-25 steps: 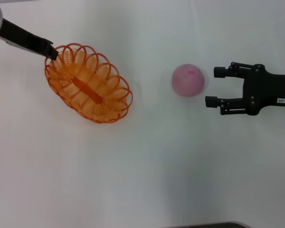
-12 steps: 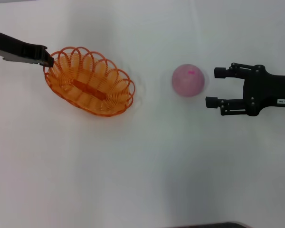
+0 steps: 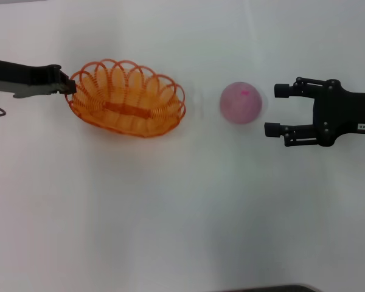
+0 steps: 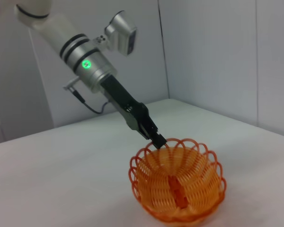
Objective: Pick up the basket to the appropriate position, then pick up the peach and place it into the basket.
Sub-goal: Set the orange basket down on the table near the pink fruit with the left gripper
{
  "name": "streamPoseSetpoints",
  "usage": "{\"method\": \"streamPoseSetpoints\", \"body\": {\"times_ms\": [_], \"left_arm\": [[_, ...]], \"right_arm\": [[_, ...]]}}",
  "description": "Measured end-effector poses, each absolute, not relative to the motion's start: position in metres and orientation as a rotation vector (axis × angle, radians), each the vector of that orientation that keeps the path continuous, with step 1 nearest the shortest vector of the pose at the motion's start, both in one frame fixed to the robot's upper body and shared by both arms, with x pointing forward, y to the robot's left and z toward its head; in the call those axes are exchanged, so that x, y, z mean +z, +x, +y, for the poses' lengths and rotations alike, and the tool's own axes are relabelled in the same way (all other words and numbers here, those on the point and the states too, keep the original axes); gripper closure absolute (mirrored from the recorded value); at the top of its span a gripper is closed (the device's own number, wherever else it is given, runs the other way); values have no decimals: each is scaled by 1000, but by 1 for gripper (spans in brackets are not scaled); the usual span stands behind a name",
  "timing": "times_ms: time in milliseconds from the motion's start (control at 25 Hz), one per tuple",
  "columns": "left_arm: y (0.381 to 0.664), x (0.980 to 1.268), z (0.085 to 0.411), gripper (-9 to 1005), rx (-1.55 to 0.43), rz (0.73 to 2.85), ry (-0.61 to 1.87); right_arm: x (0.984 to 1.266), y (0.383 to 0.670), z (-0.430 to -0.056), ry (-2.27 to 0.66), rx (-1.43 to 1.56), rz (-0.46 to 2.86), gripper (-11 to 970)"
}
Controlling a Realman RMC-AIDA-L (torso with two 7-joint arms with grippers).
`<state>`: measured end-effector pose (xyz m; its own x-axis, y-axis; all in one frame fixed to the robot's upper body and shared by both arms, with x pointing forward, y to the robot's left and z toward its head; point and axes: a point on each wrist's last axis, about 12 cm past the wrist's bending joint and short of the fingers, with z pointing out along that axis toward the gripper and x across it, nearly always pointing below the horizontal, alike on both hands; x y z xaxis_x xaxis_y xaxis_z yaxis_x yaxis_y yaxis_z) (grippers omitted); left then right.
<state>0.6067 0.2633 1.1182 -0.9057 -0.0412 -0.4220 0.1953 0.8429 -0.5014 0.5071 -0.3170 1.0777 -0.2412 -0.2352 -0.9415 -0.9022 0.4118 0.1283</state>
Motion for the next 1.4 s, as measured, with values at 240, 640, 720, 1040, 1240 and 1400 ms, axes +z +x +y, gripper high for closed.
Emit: {"method": "streamPoseSetpoints", "body": {"times_ms": [240, 640, 720, 1040, 1240, 1400], "left_arm": [[594, 1101, 272, 962, -850, 2554, -33], [579, 1088, 282, 962, -953, 2472, -203], [579, 1087, 282, 962, -960, 2463, -213], [577, 1079, 284, 962, -971, 2433, -274], [573, 1075, 286, 962, -981, 2408, -317], [573, 1074, 286, 962, -981, 2403, -324]], "right_arm": [[1077, 511, -319, -1000, 851, 1740, 62], [1079, 514, -321, -1029, 823, 1728, 62], [1080, 515, -321, -1032, 818, 1727, 62], [1081, 517, -321, -1037, 810, 1724, 62], [1081, 518, -321, -1039, 805, 1723, 62], [1081, 518, -321, -1039, 802, 1722, 62]]}}
